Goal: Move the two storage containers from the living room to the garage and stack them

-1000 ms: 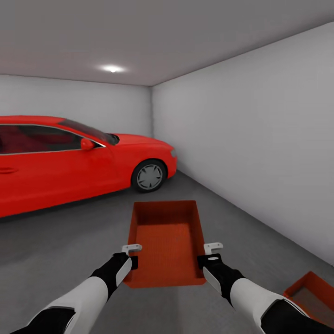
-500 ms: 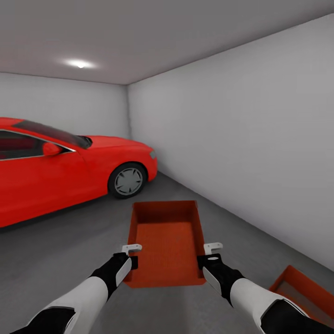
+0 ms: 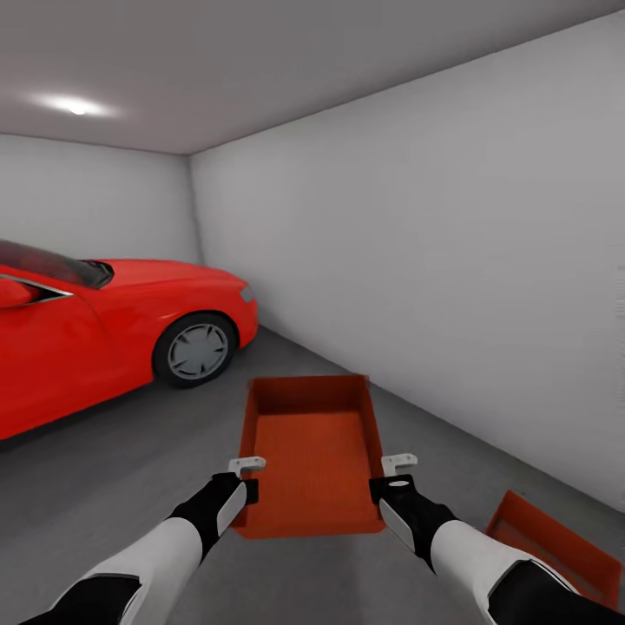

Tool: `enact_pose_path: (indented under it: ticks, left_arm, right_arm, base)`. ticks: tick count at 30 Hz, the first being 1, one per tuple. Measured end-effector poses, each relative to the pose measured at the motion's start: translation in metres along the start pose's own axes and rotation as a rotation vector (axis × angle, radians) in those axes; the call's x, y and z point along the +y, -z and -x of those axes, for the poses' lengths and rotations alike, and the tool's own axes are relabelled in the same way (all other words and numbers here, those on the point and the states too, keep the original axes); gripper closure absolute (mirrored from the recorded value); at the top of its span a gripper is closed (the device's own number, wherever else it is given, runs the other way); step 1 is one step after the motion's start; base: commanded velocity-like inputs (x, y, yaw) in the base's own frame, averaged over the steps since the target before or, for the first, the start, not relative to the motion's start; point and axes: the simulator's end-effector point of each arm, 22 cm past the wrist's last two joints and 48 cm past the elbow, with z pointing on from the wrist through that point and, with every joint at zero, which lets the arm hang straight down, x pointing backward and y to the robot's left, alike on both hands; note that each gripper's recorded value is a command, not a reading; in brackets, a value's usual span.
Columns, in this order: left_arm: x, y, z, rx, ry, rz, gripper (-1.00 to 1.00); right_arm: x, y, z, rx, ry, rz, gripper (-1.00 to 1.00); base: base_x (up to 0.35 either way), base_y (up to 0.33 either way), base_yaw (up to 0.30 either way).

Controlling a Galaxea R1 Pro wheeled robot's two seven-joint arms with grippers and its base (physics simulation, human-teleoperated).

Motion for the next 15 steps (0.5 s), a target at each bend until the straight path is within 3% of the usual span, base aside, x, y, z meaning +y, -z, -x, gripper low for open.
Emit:
enact_pose_path:
  ticks: [15]
  left_arm:
    - [0.0, 0.0, 0.0, 0.0, 0.0, 0.0, 1.0]
  right_arm:
    - [0.0, 0.0, -0.0001, 0.0, 0.0, 0.0, 1.0]
  base:
    - [0.323, 0.0, -0.27]
